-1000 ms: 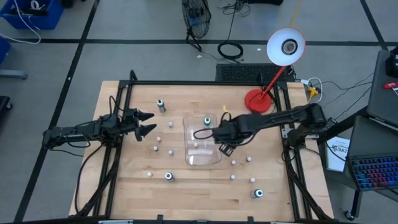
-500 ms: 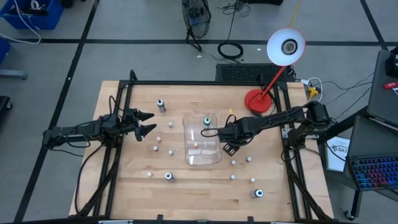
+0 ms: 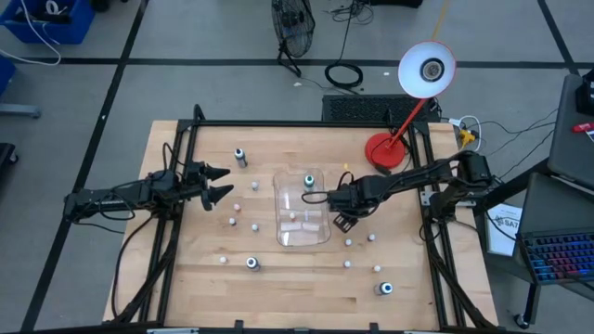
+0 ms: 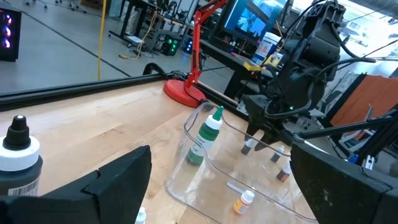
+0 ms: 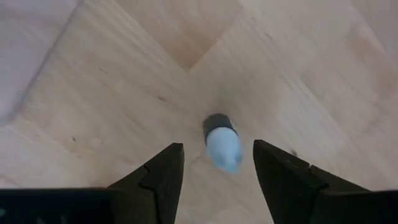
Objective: Pick & Place food coloring
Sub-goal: Put the small black food coloring bottle into the transparent bin
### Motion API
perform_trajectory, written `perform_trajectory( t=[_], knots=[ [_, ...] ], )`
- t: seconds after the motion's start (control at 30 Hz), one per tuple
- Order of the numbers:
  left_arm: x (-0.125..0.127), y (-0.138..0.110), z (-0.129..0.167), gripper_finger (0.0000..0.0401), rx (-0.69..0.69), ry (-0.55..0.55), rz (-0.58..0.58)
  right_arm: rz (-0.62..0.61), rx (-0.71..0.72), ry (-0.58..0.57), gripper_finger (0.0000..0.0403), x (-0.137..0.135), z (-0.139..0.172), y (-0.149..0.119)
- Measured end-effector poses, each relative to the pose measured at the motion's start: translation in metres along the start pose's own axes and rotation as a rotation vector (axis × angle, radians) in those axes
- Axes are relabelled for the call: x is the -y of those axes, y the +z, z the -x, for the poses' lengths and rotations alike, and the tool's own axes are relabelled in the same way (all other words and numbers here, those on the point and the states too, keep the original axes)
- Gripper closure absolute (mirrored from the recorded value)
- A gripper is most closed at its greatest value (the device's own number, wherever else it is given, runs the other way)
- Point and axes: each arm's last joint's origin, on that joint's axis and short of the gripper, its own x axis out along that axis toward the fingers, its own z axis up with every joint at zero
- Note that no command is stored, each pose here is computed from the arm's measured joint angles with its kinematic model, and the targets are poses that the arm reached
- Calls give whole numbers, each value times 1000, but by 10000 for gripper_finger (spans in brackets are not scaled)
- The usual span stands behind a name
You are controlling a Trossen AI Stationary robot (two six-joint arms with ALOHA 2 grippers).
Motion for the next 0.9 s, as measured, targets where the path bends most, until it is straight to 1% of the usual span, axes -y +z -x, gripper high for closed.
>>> perform_trajectory(
  t=[0.43,0.57,0.73,0.83,0.9],
  knots=[
    [0,0,0,22,0,0,0,9,3,1,228,3,0,3],
    [0,0,0,22,0,-1,0,10,-10,-11,261,4,0,2],
    [0,0,0,22,0,0,0,21,-11,-13,324,4,0,2],
    [0,0,0,22,0,0,0,58,-2,-4,361,3,0,3],
    [0,0,0,22,0,0,0,90,14,11,365,2,0,4]
  ],
)
